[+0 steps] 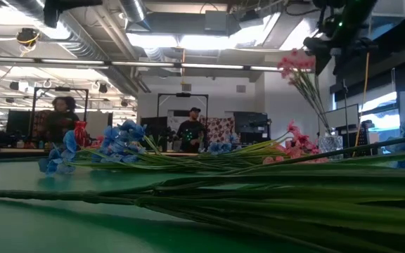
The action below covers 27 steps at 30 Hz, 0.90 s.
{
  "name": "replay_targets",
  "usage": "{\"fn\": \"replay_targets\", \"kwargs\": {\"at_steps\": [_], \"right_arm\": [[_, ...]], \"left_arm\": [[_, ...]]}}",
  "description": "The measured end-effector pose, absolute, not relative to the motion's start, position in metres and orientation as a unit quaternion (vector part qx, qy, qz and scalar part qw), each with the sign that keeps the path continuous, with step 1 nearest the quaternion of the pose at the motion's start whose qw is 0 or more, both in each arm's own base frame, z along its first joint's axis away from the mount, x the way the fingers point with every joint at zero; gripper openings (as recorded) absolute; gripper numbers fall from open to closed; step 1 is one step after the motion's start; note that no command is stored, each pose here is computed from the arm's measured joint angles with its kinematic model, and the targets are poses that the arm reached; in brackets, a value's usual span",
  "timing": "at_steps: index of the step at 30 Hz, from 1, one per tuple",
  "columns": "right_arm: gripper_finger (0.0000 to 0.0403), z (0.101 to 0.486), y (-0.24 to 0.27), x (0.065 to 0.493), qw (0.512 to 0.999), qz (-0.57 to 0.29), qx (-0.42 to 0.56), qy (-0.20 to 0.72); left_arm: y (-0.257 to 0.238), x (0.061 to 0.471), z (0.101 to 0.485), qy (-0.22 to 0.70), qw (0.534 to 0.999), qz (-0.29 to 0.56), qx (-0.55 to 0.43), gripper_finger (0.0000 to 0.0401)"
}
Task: Sort flowers into vase by color
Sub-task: Put the top pink flowers into the transparent vase
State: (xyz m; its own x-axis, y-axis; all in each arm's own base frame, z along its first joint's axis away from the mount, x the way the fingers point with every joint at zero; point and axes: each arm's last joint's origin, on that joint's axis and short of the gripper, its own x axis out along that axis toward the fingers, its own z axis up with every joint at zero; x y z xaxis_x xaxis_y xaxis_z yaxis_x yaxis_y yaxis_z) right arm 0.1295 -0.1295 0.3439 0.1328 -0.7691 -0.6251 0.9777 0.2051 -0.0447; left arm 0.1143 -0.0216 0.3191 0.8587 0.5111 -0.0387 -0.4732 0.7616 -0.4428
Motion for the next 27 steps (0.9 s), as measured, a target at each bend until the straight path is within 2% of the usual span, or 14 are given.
{"fn": "replay_targets", "kwargs": {"at_steps": [7, 12, 16, 22, 27], "right_arm": [[0.0264, 0.377, -0.116, 0.115, 0.77, -0.579, 0.162, 0.214], [0.0264, 0.398, -0.096, 0.107, 0.83, -0.517, 0.147, 0.149], [0.0264, 0.409, -0.082, 0.105, 0.86, -0.483, 0.116, 0.113], [0.0264, 0.412, -0.07, 0.11, 0.887, -0.436, 0.104, 0.11], [0.0264, 0.412, -0.063, 0.115, 0.904, -0.401, 0.099, 0.111]], "left_arm": [[-0.024, 0.143, 0.334, 0.068, 0.932, 0.319, -0.158, 0.0141], [-0.003, 0.166, 0.33, 0.142, 0.892, 0.367, -0.221, 0.0141], [0.028, 0.185, 0.322, 0.225, 0.858, 0.39, -0.246, 0.0141], [0.08, 0.19, 0.292, 0.34, 0.77, 0.458, -0.286, 0.0141], [0.12, 0.183, 0.266, 0.417, 0.682, 0.534, -0.275, 0.0141]]}}
